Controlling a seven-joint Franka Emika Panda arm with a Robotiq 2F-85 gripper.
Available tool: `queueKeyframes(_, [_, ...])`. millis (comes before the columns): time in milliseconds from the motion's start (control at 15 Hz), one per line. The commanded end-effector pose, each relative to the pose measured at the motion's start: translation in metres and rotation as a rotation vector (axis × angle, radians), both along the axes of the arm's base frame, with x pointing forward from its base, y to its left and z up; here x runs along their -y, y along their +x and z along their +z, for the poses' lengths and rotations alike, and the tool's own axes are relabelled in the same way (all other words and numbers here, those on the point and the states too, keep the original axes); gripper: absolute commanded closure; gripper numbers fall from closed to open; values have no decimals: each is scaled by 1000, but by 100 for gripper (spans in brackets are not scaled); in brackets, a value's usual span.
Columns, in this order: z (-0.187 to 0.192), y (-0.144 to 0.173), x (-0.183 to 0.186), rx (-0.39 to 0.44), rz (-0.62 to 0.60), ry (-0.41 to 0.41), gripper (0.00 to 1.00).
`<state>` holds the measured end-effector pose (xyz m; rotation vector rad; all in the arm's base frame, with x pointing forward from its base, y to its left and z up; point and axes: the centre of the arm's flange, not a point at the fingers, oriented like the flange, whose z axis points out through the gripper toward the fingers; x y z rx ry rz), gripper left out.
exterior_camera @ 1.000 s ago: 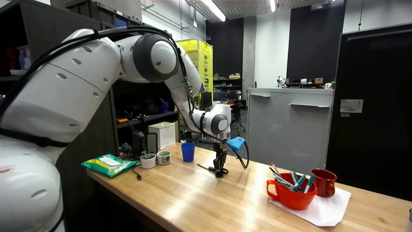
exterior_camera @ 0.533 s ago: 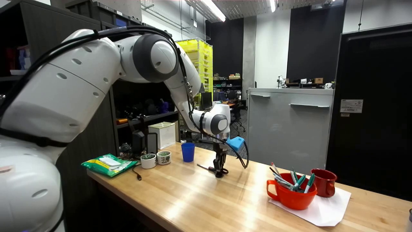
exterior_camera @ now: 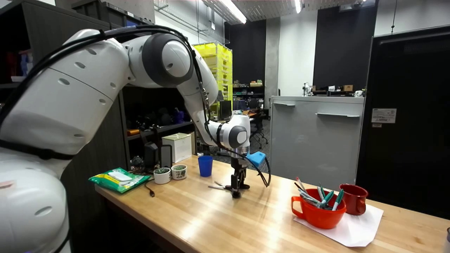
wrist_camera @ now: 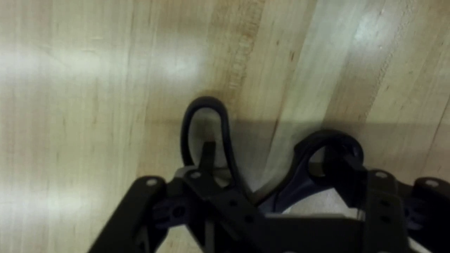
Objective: Open and close the scissors.
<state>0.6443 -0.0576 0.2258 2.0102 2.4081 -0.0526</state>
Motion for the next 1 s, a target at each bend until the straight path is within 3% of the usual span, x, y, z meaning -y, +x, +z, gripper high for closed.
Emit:
queueKeyframes(0, [-37,-19,-1,-62,1,-21,0])
queueKeyframes(200, [-38,-21,-1,-67,1,-21,0])
queueKeyframes(333, [-38,-20,-1,-66,2,-22,25])
queueKeyframes(667, [-33,-18,-2,-42,6,-23,49])
queueKeyframes(933, [-30,-15,-3,-24,9,-24,76])
